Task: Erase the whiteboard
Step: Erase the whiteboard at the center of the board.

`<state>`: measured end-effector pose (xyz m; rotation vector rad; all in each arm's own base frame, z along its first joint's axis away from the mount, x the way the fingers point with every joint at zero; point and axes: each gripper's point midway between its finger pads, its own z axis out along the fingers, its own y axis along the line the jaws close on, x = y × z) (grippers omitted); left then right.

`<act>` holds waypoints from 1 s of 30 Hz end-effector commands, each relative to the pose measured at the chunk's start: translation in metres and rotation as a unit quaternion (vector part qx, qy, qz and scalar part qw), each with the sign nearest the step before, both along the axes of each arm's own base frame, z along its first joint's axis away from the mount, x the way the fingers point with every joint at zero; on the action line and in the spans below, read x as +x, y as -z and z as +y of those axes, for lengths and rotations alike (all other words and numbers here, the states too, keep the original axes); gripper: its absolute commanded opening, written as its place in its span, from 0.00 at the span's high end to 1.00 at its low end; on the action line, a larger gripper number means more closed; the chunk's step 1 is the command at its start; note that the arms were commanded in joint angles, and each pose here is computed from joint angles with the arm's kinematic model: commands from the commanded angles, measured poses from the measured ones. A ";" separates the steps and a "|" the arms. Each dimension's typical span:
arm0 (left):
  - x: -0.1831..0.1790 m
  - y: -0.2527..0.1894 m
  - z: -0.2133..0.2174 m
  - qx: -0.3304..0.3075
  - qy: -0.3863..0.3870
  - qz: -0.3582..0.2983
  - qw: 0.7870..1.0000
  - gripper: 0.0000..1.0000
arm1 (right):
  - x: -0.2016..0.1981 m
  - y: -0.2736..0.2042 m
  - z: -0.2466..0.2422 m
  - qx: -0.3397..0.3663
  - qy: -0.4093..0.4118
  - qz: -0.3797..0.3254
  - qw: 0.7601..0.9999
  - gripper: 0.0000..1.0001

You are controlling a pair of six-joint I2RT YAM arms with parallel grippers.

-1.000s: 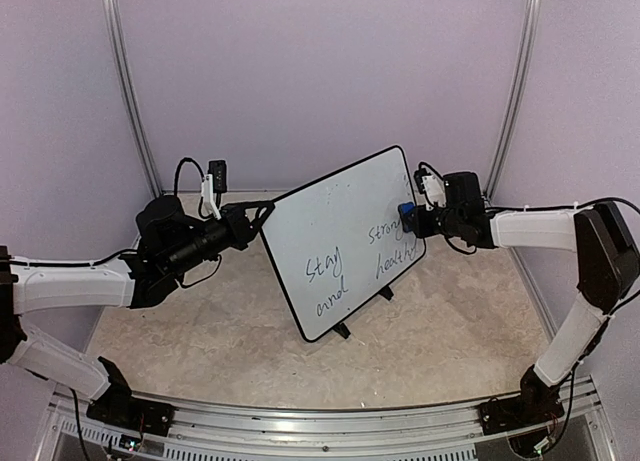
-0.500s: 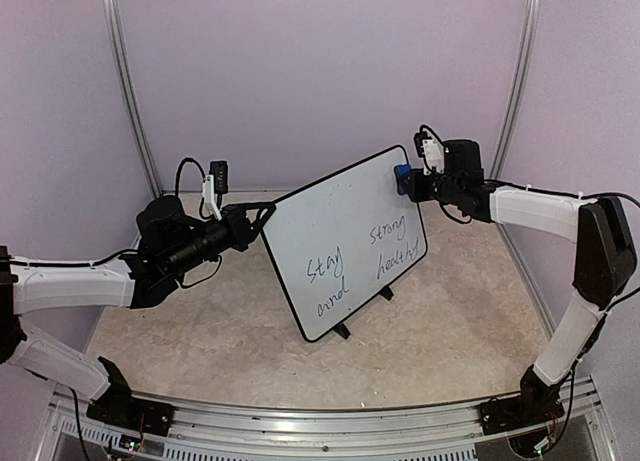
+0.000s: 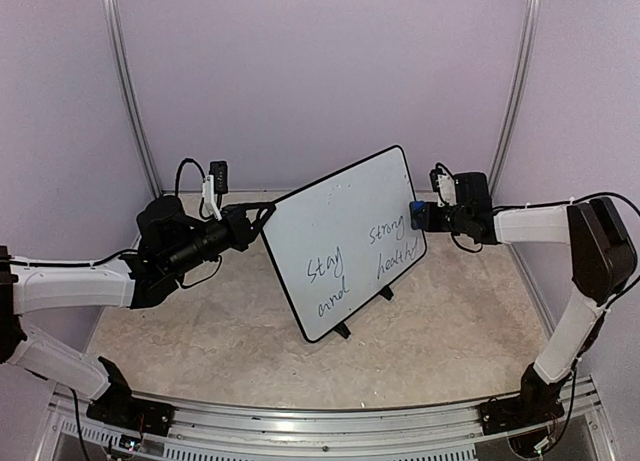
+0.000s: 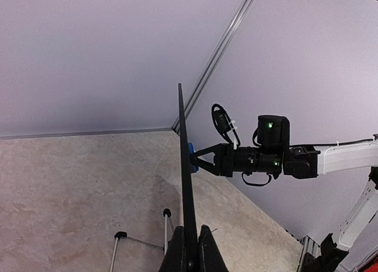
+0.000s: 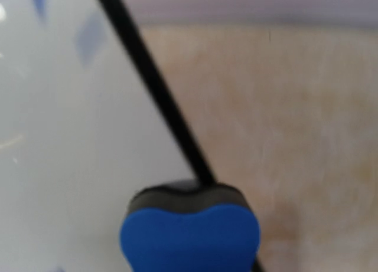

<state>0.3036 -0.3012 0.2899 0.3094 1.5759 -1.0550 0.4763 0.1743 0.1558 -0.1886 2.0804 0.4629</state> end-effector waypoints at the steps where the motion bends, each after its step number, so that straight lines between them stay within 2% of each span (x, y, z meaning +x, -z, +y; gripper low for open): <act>1: -0.034 0.009 -0.029 0.025 0.101 -0.009 0.995 1.00 | -0.021 0.038 0.008 0.016 -0.023 0.043 0.999 0.76; 6: -0.034 0.010 -0.030 0.024 0.104 -0.007 0.994 1.00 | -0.024 0.031 0.009 0.028 -0.024 0.035 0.999 0.76; 11: -0.035 0.011 -0.031 0.025 0.107 -0.005 0.994 1.00 | -0.005 0.004 0.015 0.033 -0.029 0.013 0.999 0.76; 23: -0.035 0.013 -0.034 0.029 0.110 -0.003 0.993 1.00 | 0.045 -0.087 0.038 0.063 -0.044 -0.054 0.996 0.75; 26: -0.035 0.013 -0.034 0.029 0.111 -0.002 0.993 1.00 | 0.047 -0.088 0.040 0.064 -0.047 -0.054 0.995 0.75; 30: -0.035 0.013 -0.034 0.029 0.110 -0.002 0.994 1.00 | 0.041 -0.065 0.037 0.058 -0.043 -0.035 0.997 0.75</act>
